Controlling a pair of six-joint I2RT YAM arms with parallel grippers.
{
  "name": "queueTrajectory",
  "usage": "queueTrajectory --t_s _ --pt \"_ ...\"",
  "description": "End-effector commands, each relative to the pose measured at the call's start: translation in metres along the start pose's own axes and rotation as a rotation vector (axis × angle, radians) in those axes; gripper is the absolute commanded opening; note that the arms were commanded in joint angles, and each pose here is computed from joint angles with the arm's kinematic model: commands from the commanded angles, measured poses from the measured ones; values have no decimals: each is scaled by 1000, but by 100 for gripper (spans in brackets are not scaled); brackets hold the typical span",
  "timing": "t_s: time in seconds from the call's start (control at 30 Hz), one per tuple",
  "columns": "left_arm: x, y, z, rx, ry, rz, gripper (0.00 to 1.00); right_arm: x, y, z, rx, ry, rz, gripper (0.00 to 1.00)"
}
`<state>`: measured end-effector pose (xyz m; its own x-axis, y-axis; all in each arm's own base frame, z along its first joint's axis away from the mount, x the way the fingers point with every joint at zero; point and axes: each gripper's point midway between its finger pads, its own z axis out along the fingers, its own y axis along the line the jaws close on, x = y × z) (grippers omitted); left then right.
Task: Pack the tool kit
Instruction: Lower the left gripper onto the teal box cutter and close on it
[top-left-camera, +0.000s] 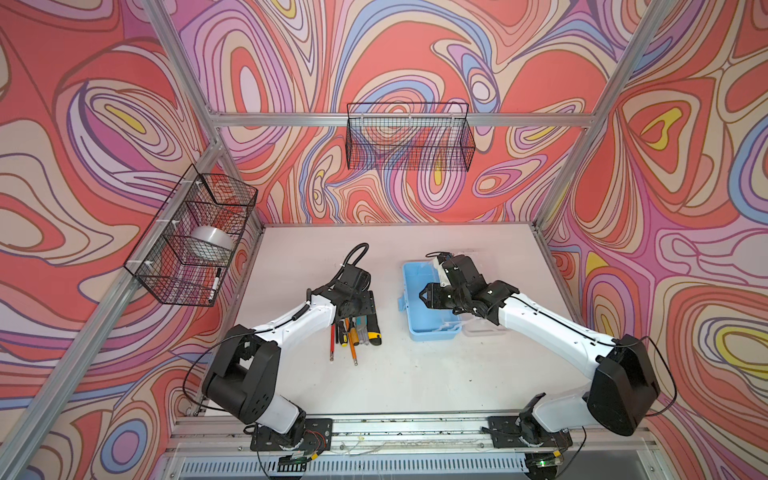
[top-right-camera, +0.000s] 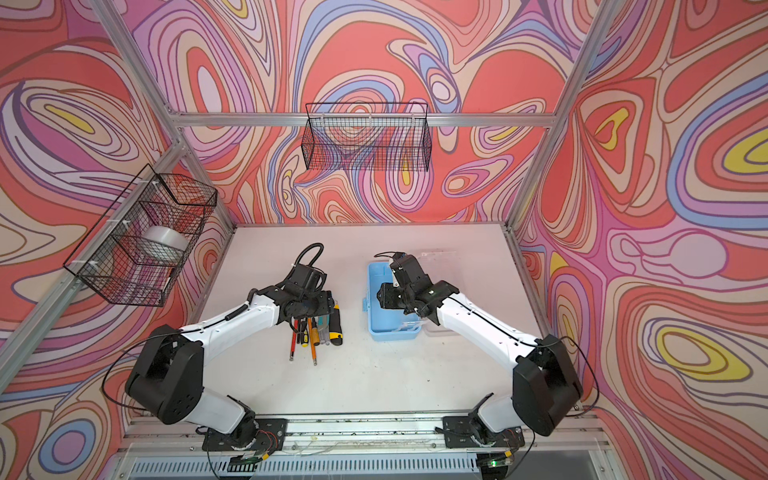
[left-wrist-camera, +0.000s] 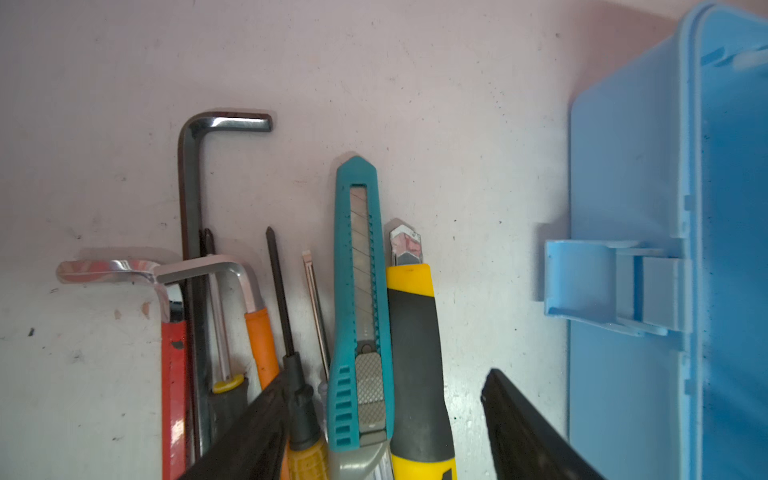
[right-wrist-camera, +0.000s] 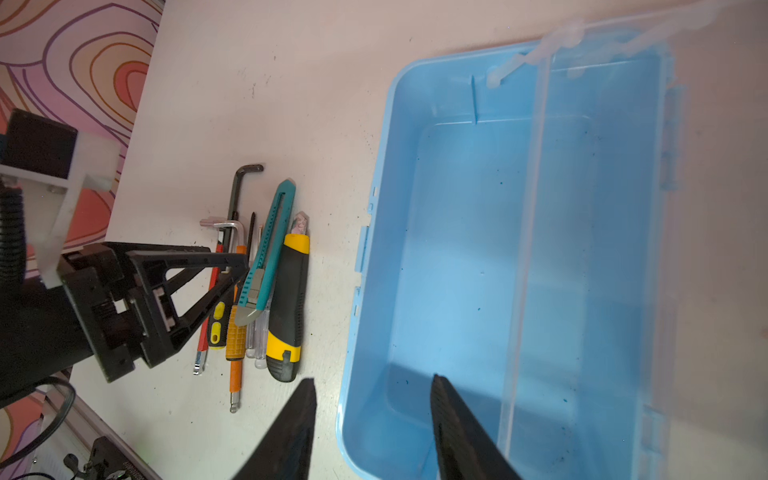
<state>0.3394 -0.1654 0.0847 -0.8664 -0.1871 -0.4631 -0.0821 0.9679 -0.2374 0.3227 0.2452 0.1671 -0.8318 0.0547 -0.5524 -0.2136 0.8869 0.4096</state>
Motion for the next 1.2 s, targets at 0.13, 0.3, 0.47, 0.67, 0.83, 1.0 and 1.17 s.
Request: queueTrajectory --t_s 0.13,0.3,0.47,0.67,0.83,1.0,1.17 --pt "-2 7 12 -78 6 19 65 6 -5 13 17 12 4 47" --pt "-1 10 21 -107 20 28 59 7 -6 17 19 14 3 47" --pt "-2 11 30 -135 37 44 52 11 -9 20 28 22 8 47" --pt "-2 15 39 -162 47 50 48 12 -11 22 34 21 7 46" --pt "5 18 43 -170 65 52 49 14 -12 25 35 27 9 46" --pt "9 19 48 -168 77 53 47 15 -13 28 36 32 10 46" --pt "11 20 52 -178 86 54 43 18 -15 31 39 38 11 46"
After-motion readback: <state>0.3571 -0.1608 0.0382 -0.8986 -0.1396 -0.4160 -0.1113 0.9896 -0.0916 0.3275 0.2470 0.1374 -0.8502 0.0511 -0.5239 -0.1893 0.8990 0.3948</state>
